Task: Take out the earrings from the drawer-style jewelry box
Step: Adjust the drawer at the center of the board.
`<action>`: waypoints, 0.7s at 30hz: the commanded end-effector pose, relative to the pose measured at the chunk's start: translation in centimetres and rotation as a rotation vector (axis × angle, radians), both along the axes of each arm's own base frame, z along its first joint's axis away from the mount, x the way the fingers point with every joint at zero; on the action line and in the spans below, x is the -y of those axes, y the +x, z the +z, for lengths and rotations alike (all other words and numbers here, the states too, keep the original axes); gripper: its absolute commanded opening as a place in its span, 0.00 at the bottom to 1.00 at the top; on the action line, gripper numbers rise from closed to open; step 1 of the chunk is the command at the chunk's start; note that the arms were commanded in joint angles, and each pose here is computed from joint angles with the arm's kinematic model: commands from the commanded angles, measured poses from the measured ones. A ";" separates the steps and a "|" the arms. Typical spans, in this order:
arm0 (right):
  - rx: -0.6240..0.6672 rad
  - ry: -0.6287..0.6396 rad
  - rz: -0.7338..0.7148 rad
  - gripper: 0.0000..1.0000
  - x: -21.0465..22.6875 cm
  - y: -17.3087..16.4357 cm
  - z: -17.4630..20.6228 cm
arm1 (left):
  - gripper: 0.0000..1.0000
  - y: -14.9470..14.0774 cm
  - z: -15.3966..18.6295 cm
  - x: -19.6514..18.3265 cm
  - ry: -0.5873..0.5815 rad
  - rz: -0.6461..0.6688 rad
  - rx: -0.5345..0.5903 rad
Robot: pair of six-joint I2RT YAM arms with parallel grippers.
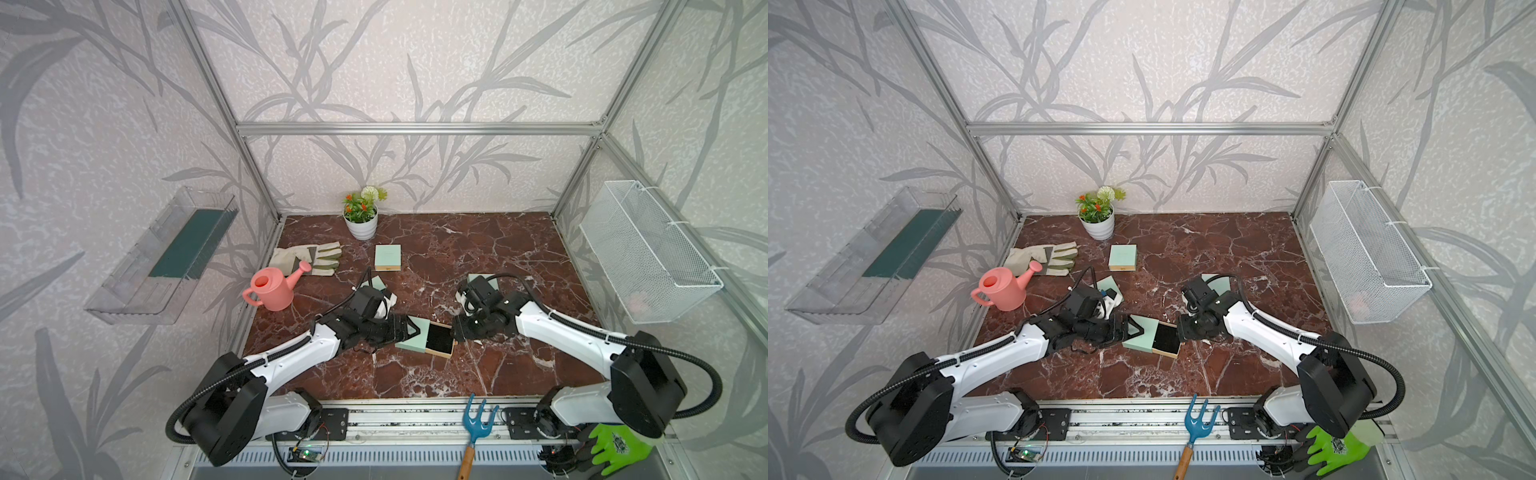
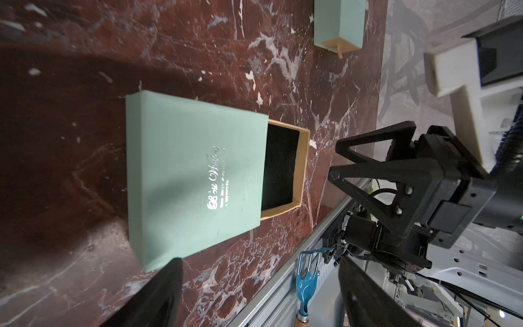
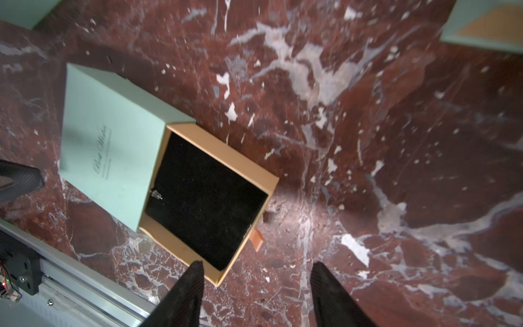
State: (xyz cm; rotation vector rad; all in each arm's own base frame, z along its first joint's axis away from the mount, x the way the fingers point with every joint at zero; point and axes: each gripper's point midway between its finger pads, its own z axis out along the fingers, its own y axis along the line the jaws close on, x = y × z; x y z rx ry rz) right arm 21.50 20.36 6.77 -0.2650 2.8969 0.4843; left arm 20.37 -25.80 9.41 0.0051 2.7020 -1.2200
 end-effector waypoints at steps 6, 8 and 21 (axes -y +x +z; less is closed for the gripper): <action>-0.041 0.039 -0.039 0.61 -1.6 -0.5 -1.4 | 0.85 -0.8 -1.0 1.6 -0.007 -0.045 -0.048; -0.050 0.046 -0.035 0.59 -2.0 -0.6 -1.8 | 0.85 -0.8 -1.4 1.8 -0.003 -0.044 -0.057; -0.076 -0.021 -0.031 0.32 -1.5 -1.1 -3.4 | 0.85 -0.5 -1.6 1.6 0.029 -0.032 -0.035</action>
